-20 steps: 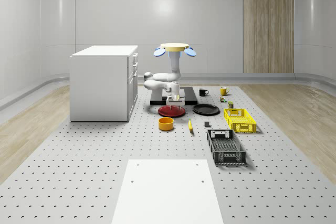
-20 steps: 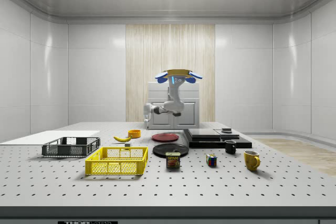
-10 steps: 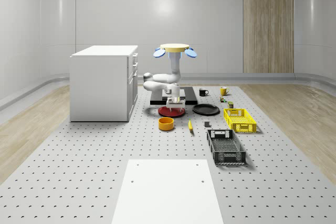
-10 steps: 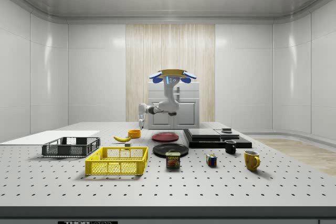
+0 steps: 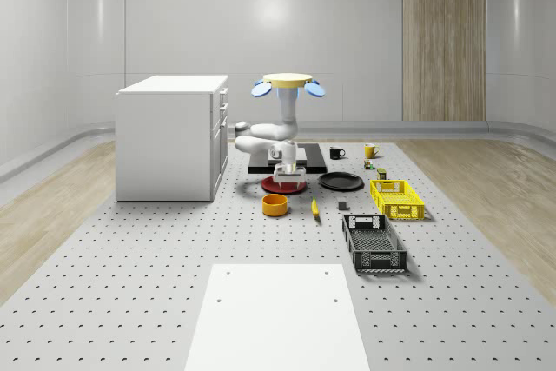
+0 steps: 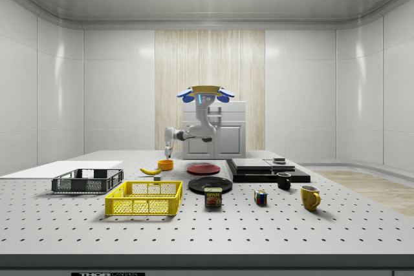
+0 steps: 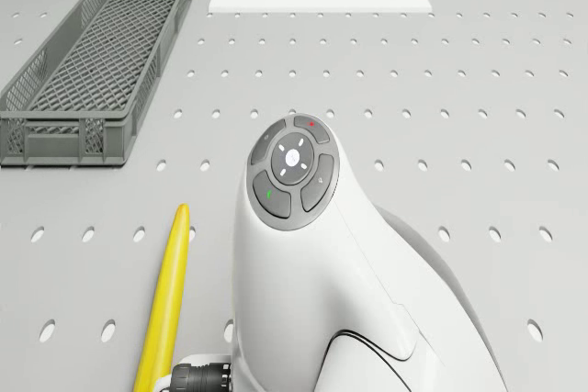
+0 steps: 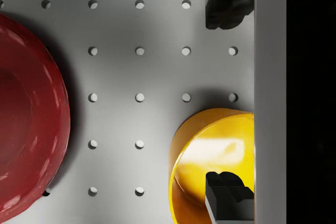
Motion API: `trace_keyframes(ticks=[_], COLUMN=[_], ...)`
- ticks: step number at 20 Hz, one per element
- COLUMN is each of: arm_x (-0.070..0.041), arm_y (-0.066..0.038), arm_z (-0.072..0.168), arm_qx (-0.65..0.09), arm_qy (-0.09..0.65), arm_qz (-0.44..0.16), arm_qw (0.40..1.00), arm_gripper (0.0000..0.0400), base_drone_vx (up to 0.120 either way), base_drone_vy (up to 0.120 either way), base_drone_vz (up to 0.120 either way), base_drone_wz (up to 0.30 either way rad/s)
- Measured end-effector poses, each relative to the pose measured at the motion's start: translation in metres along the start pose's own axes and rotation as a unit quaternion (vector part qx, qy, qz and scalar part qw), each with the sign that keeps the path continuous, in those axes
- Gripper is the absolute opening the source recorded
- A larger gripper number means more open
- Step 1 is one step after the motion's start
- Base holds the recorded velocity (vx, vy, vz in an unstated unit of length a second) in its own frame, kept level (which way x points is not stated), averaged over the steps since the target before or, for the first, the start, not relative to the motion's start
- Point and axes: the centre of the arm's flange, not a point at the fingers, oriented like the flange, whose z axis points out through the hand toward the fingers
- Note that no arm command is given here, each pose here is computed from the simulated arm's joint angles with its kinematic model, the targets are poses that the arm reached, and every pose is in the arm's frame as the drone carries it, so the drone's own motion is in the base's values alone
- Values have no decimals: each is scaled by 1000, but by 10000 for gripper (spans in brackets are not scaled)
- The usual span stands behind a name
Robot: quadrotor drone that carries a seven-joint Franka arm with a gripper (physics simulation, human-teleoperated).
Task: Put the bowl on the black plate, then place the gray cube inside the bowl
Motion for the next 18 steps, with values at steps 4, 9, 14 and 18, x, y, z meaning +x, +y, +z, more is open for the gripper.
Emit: trace_keyframes(ticks=[4, 9, 14, 18], arm_x=[0, 0, 0, 0], arm_y=[0, 0, 0, 0], arm_z=[0, 0, 7, 21], arm_qx=[0, 0, 0, 0], arm_qy=[0, 0, 0, 0], arm_qz=[0, 0, 0, 0], arm_qw=[1000, 1000, 1000, 1000], arm_gripper=[400, 400, 400, 400], base_drone_vx=[120, 104, 0, 0], base_drone_vy=[0, -40, 0, 0], base_drone_vz=[-70, -16, 0, 0], base_drone_wz=[0, 0, 0, 0])
